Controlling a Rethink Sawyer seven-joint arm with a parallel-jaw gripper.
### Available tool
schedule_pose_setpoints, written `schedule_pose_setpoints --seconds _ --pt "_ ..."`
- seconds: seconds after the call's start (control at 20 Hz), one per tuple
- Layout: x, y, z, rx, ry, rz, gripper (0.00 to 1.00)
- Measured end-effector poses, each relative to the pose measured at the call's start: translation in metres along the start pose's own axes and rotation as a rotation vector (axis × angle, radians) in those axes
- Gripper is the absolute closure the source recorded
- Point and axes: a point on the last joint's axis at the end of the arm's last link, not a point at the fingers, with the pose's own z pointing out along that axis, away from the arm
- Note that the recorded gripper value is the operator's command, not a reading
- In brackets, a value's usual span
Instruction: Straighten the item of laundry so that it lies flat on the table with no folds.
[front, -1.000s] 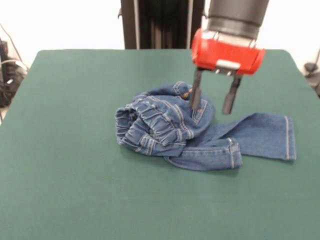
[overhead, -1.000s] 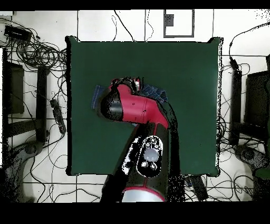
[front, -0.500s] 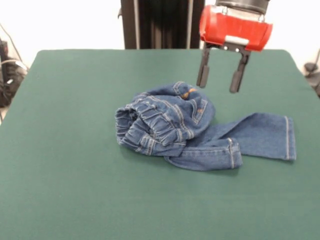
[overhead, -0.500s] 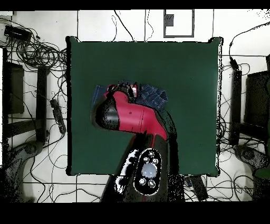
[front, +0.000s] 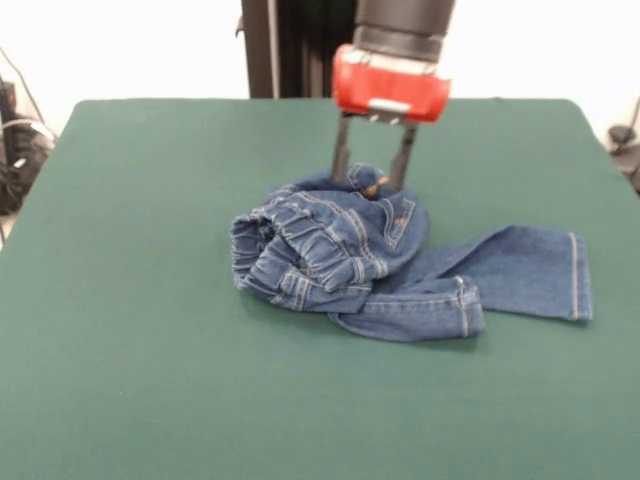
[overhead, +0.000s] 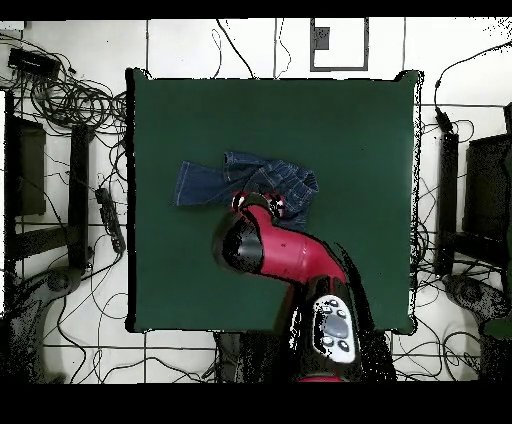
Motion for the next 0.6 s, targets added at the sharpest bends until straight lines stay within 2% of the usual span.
schedule_pose_setpoints --seconds 0.2,0.3,0.5,0.6 --pt "0.045 -0.022 0.031 0.005 0.034 0.003 0.0" --pt "0.058 -0.025 0.043 0.006 0.032 -0.006 0.0" --pt "0.075 -0.024 0.066 -0.003 0.0 -0.018 0.0" --pt "0.082 -0.019 0.079 -0.003 -0.047 -0.021 0.0"
